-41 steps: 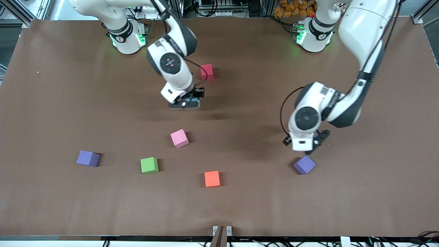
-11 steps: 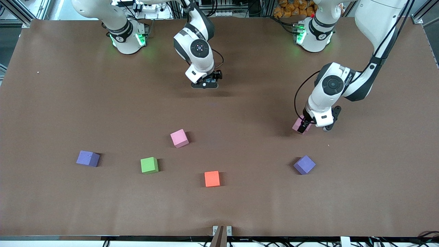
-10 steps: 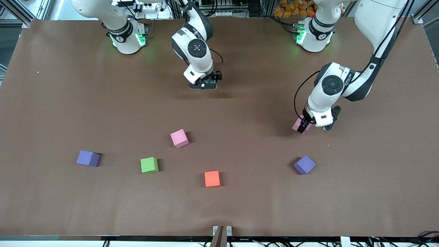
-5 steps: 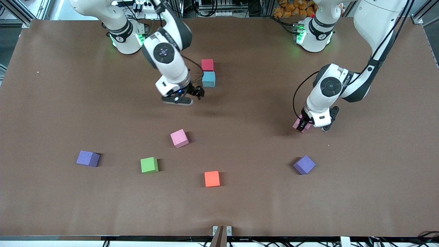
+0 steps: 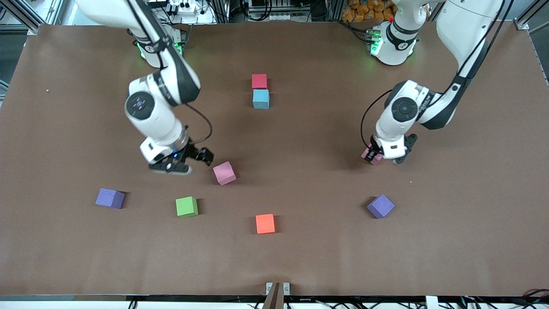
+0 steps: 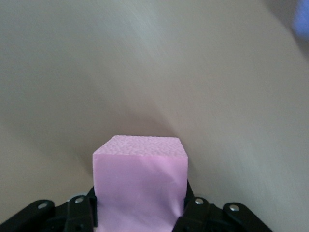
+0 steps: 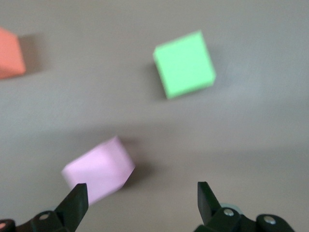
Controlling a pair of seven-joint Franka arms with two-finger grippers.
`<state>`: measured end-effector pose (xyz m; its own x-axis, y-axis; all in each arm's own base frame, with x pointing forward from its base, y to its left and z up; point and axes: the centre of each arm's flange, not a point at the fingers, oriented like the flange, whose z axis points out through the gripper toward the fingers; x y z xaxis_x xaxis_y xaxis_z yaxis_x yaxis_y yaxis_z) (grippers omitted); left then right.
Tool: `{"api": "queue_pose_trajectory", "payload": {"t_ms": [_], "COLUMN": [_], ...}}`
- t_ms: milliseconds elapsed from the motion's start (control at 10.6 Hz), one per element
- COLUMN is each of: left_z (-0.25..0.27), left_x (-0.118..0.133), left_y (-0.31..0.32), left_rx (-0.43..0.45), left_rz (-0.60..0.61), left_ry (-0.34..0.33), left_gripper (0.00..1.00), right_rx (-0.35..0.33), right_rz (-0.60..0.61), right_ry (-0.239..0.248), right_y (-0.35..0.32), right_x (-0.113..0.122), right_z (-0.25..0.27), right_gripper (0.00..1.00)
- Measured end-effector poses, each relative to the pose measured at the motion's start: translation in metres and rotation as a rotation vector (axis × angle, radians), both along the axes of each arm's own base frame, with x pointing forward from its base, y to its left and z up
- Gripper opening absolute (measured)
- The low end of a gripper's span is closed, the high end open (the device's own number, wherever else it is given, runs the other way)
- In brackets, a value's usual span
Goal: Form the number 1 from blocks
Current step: 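Grasp the green cube with the right gripper while the left gripper carries the pink cube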
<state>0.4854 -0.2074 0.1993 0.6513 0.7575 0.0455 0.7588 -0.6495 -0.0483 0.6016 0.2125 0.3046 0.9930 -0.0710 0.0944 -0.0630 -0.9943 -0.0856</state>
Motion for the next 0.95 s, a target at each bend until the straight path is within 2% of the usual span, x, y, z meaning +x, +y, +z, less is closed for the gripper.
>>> {"api": "queue_pose_trajectory", "payload": {"t_ms": [189,379,663,947], "left_z": [0.016,0.039,0.039,0.023], "left_x": [-0.018,-0.050,-0.116,-0.174], "left_y": [-0.089,-0.186,-0.293,-0.358], "left_rx": [0.006,-0.005,-0.041,-0.073], "left_rz": [-0.156,-0.318,-0.509,-0.663], "left_ry": [0.001,-0.021,-0.018,0.004], "left_gripper": [0.59,0.59,0.59,0.59], "right_rx": [-0.018,-0.028,-0.040,-0.047], "right_rz": [0.071,0.132,0.182,0.207], "right_ry": [-0.014,-0.028,-0.027,-0.025], "right_y": [-0.013,-0.012,-0.023,-0.034], "right_x": [0.041,0.065,0.077,0.081], "right_z": [-0.023,-0.039,-0.054,-0.059], "right_gripper": [1.00,1.00,1.00,1.00]}}
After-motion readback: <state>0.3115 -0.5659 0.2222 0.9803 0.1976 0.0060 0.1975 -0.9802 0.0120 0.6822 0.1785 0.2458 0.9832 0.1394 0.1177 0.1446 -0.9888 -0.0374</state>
